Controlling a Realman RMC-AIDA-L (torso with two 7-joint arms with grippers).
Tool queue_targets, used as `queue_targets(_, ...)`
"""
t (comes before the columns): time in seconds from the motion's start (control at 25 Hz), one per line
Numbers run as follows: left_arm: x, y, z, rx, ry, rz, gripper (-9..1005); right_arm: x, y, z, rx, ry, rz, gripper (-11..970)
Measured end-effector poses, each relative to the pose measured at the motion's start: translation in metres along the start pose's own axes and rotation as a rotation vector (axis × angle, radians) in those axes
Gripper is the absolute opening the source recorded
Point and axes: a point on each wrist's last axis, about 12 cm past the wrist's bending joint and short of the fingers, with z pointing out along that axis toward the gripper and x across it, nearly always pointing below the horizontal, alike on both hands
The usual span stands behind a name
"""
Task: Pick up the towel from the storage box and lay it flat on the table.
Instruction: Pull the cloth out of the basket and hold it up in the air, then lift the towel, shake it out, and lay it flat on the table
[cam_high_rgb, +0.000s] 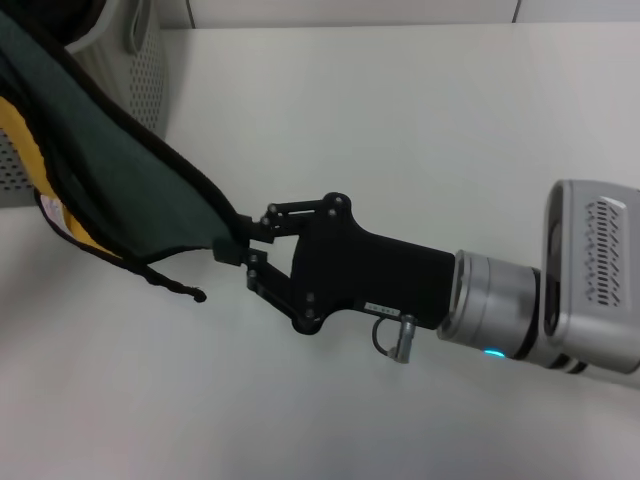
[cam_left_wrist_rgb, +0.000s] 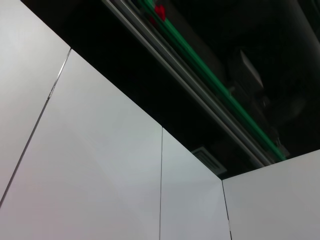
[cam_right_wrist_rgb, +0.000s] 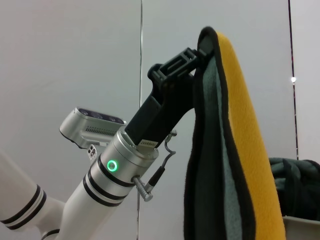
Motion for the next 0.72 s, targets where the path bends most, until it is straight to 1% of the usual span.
queue_targets(0.08,0.0000,-0.0003,-0.0006,-0.002,0.000,-0.001,23,-0.0004,0.0015,-0.0027,0.006,-0.014,-0.004,200)
queue_targets(0.32,0.0003,-0.0007,-0.0010,0.000,0.004,-0.004,23,-0.0008,0.0040,-0.0065,0.011,-0.032,0.001,102)
queue_targets(0.56,0.0008,-0.0011,-0.0009,0.004,0.008,-0.019,22,-0.0028,0.0027,-0.0047,0.000,-0.039,-0.006,97)
queue_targets(0.72,0.0027,-0.0027,-0.0006,0.029,0.040,-0.032,22,-0.0050,0.0003,-0.0078,0.009,-0.059,-0.008,62)
